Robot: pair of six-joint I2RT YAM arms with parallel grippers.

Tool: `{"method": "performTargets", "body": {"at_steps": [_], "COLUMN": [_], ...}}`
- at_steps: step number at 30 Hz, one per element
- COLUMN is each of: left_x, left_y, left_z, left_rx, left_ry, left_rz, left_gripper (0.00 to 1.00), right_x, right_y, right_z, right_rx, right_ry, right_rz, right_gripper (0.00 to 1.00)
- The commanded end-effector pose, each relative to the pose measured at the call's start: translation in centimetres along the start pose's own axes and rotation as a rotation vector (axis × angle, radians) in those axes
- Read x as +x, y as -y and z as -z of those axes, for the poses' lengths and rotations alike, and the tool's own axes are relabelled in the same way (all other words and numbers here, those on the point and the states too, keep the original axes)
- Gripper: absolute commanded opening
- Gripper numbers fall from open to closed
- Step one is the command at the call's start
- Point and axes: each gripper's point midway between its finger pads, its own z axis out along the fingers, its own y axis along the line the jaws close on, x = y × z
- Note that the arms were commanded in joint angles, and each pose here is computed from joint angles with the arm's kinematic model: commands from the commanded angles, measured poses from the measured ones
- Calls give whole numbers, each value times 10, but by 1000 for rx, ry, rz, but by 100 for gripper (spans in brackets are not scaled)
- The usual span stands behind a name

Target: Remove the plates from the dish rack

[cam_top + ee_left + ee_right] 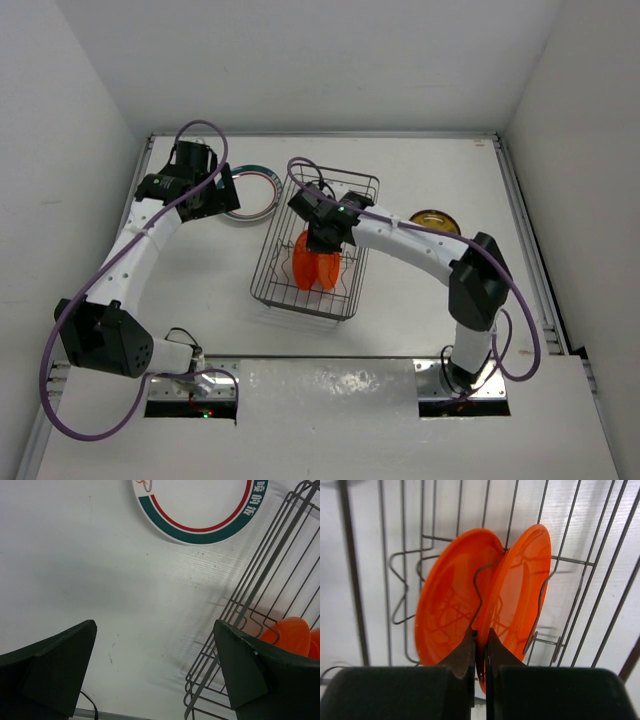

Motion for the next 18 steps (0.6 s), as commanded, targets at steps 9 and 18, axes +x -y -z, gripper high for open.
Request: {"method": "performTargets", "body": {"at_steps": [9, 18], "left_x": [-12, -13], "left_y": [10, 10], "left_z": [7, 8], "left_rx": [47, 44], "left_ry": [41, 44], "left_rz": [-6, -4], "left_gripper": [100, 100], "right_x": [-70, -164], "right_y": [-27, 143], "right_z": [137, 148], "right_rx": [-319, 103], "right_ry": [214, 400], "right_rz": [-178, -162], "right_gripper": [0, 0]}}
